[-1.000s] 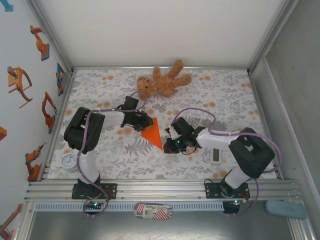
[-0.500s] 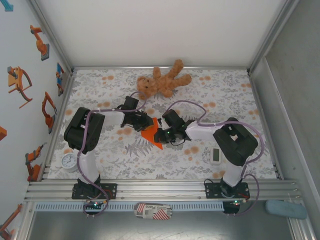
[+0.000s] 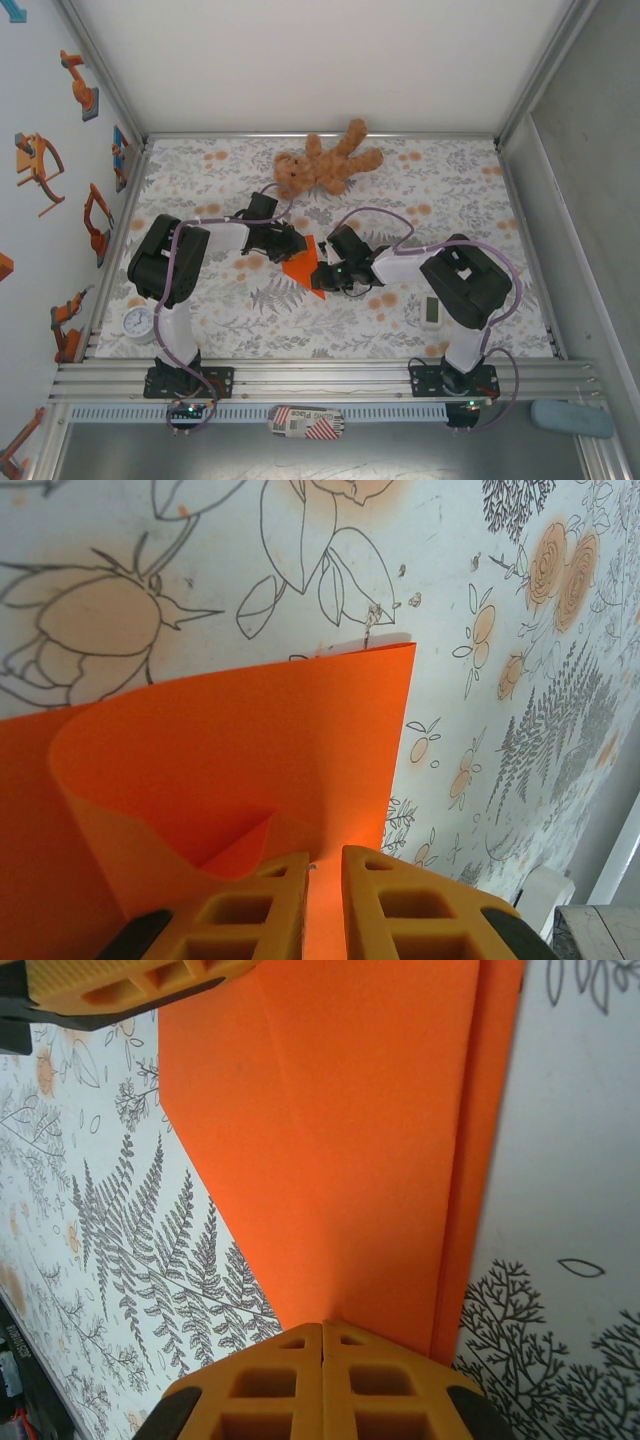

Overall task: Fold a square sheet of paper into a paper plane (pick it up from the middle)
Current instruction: Fourth fold the wing at the center of the table.

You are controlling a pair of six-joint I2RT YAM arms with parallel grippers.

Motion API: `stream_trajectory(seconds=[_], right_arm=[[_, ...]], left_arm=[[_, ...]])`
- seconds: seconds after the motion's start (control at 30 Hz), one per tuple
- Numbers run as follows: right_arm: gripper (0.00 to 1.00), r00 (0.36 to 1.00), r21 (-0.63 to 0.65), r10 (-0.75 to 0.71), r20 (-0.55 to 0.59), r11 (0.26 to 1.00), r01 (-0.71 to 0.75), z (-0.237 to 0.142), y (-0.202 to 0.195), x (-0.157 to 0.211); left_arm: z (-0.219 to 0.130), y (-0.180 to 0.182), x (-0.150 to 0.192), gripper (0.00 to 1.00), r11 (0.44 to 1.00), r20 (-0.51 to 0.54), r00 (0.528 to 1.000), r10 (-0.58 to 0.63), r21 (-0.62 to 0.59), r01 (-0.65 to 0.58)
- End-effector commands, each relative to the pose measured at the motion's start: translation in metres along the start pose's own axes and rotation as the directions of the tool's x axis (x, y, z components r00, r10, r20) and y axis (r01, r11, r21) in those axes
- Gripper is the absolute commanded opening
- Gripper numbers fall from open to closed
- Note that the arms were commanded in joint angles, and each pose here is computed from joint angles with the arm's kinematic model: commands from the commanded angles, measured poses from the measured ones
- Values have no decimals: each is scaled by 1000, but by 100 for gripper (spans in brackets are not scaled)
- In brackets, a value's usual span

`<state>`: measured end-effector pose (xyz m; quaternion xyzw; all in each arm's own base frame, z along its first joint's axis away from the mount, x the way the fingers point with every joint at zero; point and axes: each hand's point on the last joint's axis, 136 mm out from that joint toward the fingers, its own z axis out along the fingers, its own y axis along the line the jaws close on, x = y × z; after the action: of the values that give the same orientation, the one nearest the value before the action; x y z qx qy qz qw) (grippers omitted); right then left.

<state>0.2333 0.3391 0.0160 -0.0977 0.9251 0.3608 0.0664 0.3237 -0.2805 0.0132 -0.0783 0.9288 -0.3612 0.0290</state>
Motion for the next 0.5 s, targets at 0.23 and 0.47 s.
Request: stream_trajectory(seconds=[0.23,0.47], right_arm=[[0,991,101,92,-96,992,-82,10,-42,39],[0,987,110,110,-114,989,-98,11,-46,44]], left_arm=[[-45,-36,-3,19,990,98,985,140,7,-142],[-45,-34,18,14,972,96,968,230,24,-234]])
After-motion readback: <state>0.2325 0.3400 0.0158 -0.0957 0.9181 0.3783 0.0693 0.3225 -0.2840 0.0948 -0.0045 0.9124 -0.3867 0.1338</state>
